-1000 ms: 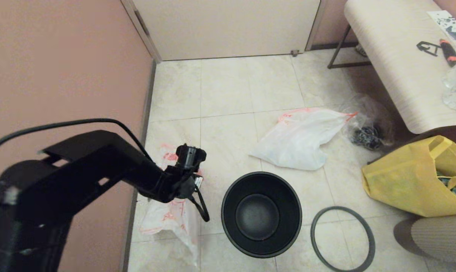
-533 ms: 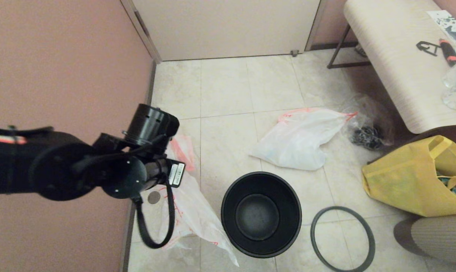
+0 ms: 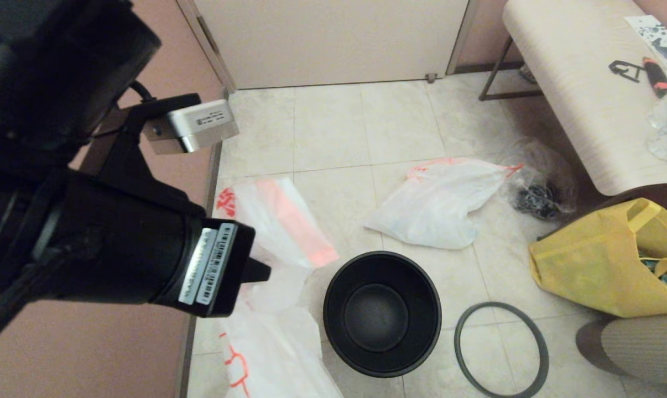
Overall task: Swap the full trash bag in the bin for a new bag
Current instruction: Put the new garbage bag on the trash can
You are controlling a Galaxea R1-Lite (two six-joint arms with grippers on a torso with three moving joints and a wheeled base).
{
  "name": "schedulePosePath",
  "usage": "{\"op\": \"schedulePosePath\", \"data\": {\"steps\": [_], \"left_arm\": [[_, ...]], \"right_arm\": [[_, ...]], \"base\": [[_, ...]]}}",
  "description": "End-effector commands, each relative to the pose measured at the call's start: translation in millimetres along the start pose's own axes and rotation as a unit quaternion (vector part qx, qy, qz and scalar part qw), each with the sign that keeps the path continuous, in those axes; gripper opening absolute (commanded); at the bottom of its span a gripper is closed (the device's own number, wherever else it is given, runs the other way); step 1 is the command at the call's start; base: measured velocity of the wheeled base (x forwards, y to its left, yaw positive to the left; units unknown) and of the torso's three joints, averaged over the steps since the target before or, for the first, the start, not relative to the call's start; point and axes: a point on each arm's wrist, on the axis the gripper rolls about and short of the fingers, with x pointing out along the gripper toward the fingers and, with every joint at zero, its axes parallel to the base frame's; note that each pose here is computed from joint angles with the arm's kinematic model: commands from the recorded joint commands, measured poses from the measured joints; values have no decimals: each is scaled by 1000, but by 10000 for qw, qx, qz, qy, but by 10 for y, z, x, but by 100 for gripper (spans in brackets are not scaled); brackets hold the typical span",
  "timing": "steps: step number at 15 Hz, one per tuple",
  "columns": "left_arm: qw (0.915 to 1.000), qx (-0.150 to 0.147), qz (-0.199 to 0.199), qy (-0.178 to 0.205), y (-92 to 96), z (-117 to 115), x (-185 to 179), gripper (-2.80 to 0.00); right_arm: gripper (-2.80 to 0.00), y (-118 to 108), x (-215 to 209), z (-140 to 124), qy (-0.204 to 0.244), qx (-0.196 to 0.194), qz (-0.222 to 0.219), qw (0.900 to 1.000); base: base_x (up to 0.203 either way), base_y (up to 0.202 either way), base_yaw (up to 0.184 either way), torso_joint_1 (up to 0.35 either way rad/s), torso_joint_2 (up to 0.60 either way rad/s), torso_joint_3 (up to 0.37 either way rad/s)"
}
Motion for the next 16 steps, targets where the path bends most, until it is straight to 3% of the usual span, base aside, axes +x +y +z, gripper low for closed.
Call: {"op": "schedulePosePath", "data": {"steps": [1, 4, 7, 11, 13, 16], "left_arm": [[9994, -41, -288, -201, -191, 108, 156, -280], [9944, -236, -642, -811, -354, 262, 361, -280], [9863, -476, -689, -1419, -502, 440, 658, -280], [9891, -469, -491, -1303, -551, 343, 997, -280], [9770, -683, -640, -1918, -528, 389, 1265, -280], [9654, -542, -549, -2491, -406, 180, 2004, -280]], "right_arm": [[-280, 0, -1, 3, -6, 0, 1, 10000], [-280, 0, -1, 1, -4, 0, 1, 10000], [-280, 0, -1, 1, -3, 0, 1, 10000], [-280, 0, 0, -1, 1, 0, 1, 10000], [-280, 0, 0, -1, 0, 0, 1, 10000], [-280, 0, 0, -1, 1, 0, 1, 10000]], "base": [[0, 0, 0, 0, 0, 0], [0, 0, 0, 0, 0, 0], [0, 0, 0, 0, 0, 0], [0, 0, 0, 0, 0, 0], [0, 0, 0, 0, 0, 0], [0, 0, 0, 0, 0, 0]]}}
